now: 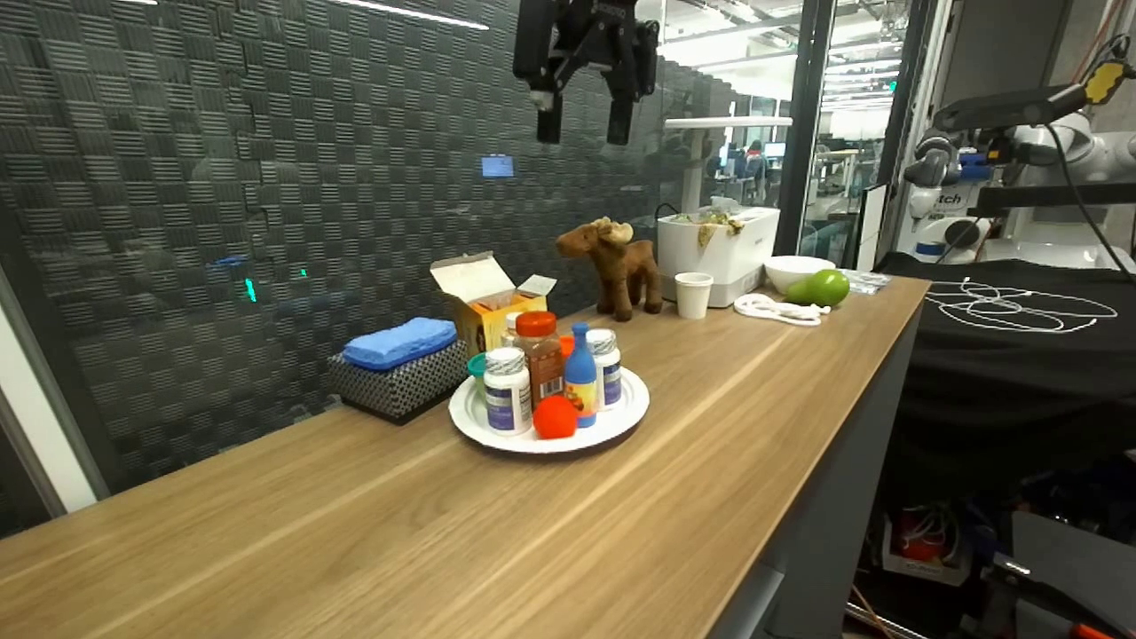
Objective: Pick up all the objects surrounding the white plate and arrange them on the plate
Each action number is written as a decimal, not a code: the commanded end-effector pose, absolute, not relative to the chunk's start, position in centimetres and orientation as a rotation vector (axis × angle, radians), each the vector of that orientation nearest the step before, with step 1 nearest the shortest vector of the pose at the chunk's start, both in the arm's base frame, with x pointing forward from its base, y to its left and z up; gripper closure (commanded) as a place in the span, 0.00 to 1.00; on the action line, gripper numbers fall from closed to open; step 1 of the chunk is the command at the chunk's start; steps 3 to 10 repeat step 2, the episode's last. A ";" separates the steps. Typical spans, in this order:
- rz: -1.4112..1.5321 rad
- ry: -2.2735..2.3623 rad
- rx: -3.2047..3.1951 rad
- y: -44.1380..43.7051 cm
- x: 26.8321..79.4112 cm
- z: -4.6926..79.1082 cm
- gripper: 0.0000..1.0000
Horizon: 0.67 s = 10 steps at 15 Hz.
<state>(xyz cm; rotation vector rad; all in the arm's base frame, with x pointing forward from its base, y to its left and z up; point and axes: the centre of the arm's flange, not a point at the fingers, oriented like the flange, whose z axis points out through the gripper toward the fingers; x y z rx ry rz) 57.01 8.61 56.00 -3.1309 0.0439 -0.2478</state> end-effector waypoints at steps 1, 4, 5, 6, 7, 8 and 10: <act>-0.248 0.044 -3.131 8.6 57.0 56.0 0.00; -0.248 0.044 -3.131 8.6 57.0 56.0 0.00; -0.248 0.044 -3.131 8.6 57.0 56.0 0.00; -0.248 0.044 -3.131 8.6 57.0 56.0 0.00; -0.248 0.044 -3.131 8.6 57.0 56.0 0.00; -0.248 0.044 -3.131 8.6 57.0 56.0 0.00; -0.248 0.044 -3.131 8.6 57.0 56.0 0.00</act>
